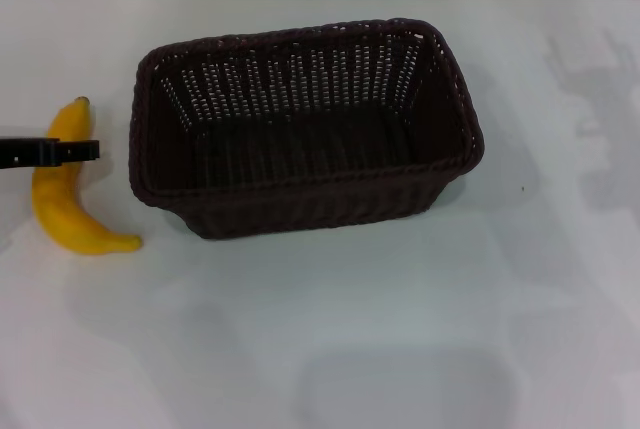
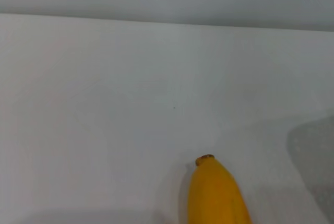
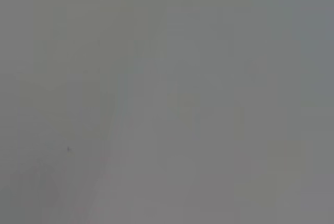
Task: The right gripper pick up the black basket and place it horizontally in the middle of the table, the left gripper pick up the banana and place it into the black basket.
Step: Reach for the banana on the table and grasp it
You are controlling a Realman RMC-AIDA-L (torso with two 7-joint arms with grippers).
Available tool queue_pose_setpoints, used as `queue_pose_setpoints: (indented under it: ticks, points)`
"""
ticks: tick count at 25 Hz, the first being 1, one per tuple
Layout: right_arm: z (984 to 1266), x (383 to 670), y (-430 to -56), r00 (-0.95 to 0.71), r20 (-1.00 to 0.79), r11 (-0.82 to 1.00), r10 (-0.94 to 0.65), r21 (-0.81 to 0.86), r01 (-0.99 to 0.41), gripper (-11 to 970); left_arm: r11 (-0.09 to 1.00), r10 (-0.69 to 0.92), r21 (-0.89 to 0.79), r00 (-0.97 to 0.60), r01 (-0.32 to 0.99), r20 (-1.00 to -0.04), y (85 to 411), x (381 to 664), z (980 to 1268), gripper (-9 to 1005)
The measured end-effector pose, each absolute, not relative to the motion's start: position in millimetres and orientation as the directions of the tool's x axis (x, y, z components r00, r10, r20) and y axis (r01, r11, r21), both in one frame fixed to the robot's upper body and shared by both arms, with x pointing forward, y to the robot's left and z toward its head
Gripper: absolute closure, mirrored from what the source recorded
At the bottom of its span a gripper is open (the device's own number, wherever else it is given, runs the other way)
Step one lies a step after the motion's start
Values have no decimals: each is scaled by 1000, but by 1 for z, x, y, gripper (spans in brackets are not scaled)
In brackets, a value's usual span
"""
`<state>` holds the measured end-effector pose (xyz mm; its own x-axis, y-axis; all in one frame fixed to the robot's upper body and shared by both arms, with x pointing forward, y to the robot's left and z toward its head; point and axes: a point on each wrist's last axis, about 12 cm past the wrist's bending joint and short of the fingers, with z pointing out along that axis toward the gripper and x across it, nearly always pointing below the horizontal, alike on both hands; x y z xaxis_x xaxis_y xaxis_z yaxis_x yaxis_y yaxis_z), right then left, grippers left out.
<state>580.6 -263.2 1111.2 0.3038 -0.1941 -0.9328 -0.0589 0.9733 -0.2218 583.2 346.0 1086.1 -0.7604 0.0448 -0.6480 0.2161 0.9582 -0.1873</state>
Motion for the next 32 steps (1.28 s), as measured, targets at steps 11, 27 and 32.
queue_pose_setpoints:
  ticks: [11,27,32]
  points:
    - [1112,581,-263,306,-932,973,-193,-222,-61,194,955,49,-193,-761,225,-647,343,584,1081,170]
    - [1114,583,-260,311,-931,973,-190,-221,-66,195,955,47,-197,-768,222,-638,340,586,1077,172]
    - [1115,583,-260,313,-931,973,-188,-219,-66,195,956,46,-196,-769,220,-638,339,587,1076,219]
